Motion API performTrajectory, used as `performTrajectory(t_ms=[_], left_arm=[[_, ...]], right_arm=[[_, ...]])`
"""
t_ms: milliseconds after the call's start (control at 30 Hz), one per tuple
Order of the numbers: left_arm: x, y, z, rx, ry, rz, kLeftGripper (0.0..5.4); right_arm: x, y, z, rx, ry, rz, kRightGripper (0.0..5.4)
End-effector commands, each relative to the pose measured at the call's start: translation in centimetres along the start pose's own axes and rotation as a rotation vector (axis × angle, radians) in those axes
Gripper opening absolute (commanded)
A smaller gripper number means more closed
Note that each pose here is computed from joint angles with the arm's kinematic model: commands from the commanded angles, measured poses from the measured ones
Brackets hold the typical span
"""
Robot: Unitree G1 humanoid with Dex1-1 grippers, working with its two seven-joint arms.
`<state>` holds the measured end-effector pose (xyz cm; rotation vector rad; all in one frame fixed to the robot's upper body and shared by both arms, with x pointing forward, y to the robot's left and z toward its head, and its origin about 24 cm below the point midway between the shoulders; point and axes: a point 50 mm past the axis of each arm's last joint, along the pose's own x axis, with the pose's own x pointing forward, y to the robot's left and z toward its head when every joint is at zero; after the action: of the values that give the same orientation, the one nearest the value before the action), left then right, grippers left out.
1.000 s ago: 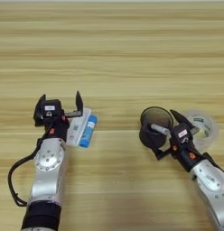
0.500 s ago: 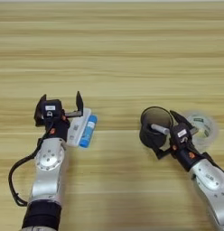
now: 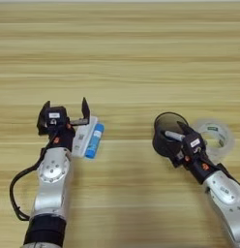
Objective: Move the objects on the table
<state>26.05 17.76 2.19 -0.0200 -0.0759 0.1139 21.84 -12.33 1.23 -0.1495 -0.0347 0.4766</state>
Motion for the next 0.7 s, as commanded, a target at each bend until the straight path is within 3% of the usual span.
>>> performTrajectory(t_ms=[33,567,700], left_arm=[[0.13,-0.18,0.07,0.011,-0.006,-0.004,5.40],[0.16,-0.22,0.02,0.012,-0.003,-0.004,5.40],[0.11,-0.25,0.01,0.012,-0.003,-0.005,5.40]], right_arm=[[-0.03,-0.08,0.05,-0.001,-0.002,0.005,2.64],[-0.11,-0.06,0.33,0.025,-0.018,0.006,0.81],[-0.18,-0.08,0.38,0.025,-0.021,0.004,0.74]])
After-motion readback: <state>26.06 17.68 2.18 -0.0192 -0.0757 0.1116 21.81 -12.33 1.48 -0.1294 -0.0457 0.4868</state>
